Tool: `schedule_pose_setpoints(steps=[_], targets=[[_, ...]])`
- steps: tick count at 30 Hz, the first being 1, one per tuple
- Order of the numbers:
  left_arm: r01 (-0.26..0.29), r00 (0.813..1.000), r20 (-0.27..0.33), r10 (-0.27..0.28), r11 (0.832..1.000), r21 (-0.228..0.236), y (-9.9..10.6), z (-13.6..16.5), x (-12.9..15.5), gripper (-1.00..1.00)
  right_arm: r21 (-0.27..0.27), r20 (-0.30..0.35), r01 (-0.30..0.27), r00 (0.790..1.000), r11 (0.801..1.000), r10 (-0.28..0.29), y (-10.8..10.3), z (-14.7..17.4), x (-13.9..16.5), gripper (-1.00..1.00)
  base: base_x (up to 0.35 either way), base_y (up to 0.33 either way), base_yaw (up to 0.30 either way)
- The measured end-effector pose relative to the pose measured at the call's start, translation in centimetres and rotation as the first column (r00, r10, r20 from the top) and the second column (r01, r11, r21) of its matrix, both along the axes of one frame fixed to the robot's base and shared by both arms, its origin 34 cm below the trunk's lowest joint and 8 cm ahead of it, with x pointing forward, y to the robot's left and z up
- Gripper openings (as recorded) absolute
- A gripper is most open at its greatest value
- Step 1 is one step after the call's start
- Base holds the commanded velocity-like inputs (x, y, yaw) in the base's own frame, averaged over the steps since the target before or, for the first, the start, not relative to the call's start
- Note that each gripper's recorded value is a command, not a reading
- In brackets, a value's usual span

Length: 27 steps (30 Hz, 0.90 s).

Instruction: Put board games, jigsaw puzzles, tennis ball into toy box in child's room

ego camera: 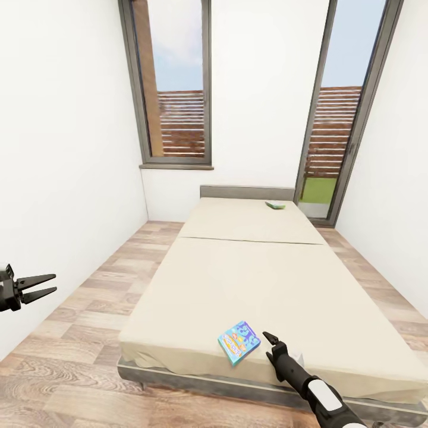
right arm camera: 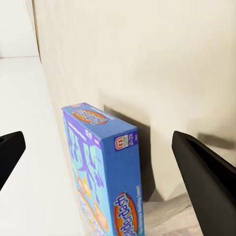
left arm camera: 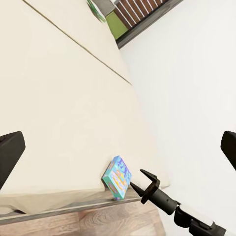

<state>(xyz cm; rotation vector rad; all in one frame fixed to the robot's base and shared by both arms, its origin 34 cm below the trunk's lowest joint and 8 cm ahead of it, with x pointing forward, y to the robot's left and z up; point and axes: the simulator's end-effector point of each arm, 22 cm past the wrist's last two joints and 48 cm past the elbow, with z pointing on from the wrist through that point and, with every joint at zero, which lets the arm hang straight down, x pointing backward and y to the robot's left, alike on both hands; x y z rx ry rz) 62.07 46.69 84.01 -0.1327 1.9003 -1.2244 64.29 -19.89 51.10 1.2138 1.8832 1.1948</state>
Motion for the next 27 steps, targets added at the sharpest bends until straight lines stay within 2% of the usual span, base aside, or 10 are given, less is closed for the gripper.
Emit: schedule_pose_setpoints(steps=[27], targets=[[0.002, 1.0, -0.001, -0.002, 1.0, 0.002, -0.07, -0.06, 0.0, 1.0, -0.001, -0.003, 0.001, 1.0, 1.0, -0.001, -0.01, -0.08, -0.04, 1.0, -0.029, 0.002, 0.0]])
